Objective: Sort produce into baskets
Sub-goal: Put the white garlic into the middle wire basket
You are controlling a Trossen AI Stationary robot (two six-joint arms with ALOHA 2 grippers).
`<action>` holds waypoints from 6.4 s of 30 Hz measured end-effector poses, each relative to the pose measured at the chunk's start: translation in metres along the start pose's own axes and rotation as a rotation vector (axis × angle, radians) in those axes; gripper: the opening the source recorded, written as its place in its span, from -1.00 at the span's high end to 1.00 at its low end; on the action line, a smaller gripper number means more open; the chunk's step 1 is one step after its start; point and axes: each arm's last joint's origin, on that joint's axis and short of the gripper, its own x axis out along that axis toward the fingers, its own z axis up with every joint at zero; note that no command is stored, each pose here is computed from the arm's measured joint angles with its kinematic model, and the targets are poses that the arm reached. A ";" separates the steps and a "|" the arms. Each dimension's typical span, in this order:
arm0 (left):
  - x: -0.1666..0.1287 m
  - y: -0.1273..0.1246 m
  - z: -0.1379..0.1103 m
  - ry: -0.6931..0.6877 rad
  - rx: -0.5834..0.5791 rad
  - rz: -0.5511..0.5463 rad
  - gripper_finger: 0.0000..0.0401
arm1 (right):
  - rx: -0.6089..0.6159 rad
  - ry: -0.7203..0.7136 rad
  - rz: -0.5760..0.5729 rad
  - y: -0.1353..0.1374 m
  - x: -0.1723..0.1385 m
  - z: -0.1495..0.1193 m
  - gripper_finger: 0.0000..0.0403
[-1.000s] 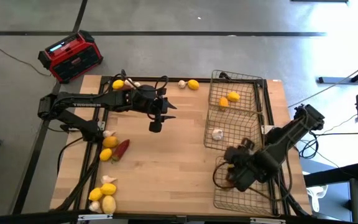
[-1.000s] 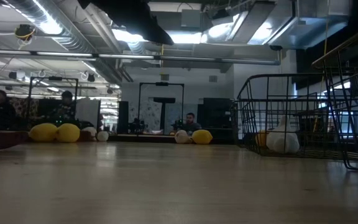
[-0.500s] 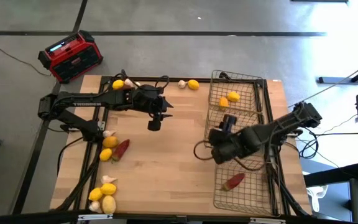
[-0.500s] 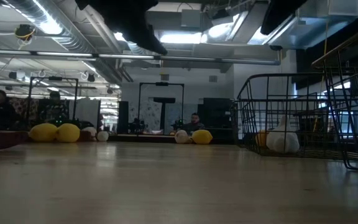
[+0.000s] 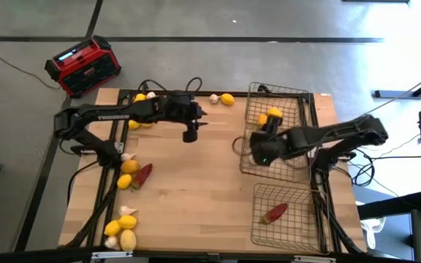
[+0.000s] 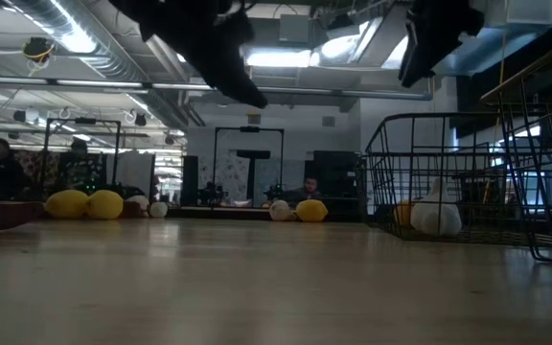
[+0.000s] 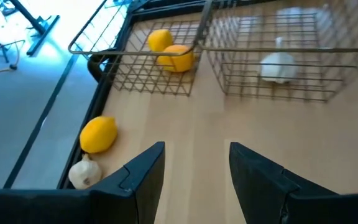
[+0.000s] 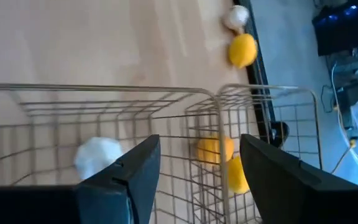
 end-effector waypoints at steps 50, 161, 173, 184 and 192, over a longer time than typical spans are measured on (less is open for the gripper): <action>0.172 0.145 -0.082 0.249 -0.561 0.245 -0.45 | 0.209 -0.340 0.034 -0.020 0.008 -0.041 -0.07; 0.062 -0.053 0.071 -0.268 0.068 -0.257 0.19 | 0.193 -0.616 0.240 0.000 0.023 -0.028 -0.07; 0.062 -0.054 0.071 -0.265 0.071 -0.261 0.17 | 0.153 -0.633 0.208 0.003 0.027 -0.023 0.37; 0.063 -0.054 0.069 -0.250 0.077 -0.267 0.11 | 0.119 -0.632 0.199 0.003 0.027 -0.024 0.84; 0.063 -0.054 0.068 -0.229 0.049 -0.267 -0.16 | 0.110 -0.636 0.196 0.003 0.027 -0.024 0.82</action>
